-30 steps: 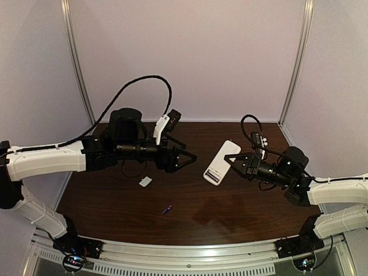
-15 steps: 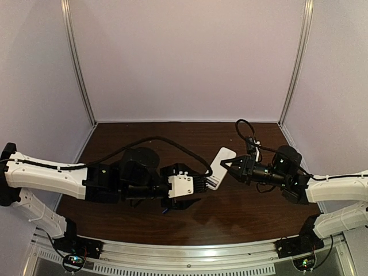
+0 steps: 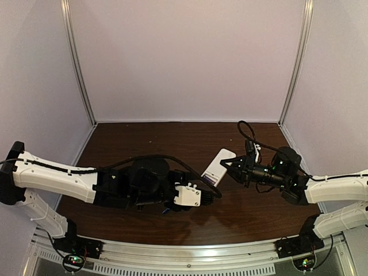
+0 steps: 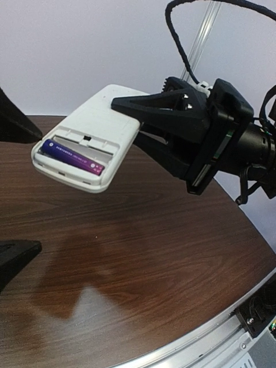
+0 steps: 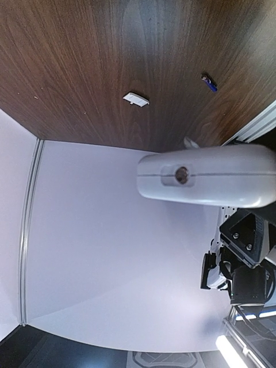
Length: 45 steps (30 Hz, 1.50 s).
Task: Load the batteries into the remote control
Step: Press the battery in the battery compartment.
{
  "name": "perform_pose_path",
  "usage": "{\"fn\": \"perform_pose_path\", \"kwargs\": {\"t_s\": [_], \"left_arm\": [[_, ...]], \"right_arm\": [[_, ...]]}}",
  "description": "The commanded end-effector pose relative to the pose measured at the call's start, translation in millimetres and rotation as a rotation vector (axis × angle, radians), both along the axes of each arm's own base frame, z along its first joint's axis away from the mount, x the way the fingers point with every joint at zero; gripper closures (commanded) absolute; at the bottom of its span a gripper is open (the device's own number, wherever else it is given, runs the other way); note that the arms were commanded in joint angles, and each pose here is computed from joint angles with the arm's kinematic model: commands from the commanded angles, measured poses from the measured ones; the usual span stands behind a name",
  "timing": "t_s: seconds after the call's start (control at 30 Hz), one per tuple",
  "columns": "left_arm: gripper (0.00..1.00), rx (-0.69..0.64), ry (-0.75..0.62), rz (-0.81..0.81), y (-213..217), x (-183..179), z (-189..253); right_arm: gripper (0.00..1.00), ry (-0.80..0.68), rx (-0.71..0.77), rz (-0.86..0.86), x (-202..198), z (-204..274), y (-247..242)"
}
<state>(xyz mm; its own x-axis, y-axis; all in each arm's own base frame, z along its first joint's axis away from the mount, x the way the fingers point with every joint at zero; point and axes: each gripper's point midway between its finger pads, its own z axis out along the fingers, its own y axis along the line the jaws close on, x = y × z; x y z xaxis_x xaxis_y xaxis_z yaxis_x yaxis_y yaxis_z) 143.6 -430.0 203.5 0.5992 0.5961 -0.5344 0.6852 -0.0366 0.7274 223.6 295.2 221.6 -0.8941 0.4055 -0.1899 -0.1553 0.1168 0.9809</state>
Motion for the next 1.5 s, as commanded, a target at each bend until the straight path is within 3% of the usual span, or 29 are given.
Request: {"fn": "perform_pose_path", "kwargs": {"t_s": [0.0,0.23,0.7,1.47], "left_arm": [[0.43,-0.062,-0.066,0.008,-12.8,6.8,23.3],[0.45,-0.065,-0.067,0.012,-19.8,9.4,23.0],[0.62,-0.025,-0.038,0.017,-24.1,9.5,10.5],[0.55,0.025,-0.086,0.090,-19.4,33.1,3.3]], "right_arm": [[1.00,0.029,0.035,-0.019,-0.3,3.5,0.1],[1.00,0.045,0.042,-0.017,-2.9,3.5,2.4],[1.00,0.068,0.117,-0.015,-7.6,13.3,1.2],[1.00,0.104,0.091,-0.023,-7.0,4.4,1.3]]}}
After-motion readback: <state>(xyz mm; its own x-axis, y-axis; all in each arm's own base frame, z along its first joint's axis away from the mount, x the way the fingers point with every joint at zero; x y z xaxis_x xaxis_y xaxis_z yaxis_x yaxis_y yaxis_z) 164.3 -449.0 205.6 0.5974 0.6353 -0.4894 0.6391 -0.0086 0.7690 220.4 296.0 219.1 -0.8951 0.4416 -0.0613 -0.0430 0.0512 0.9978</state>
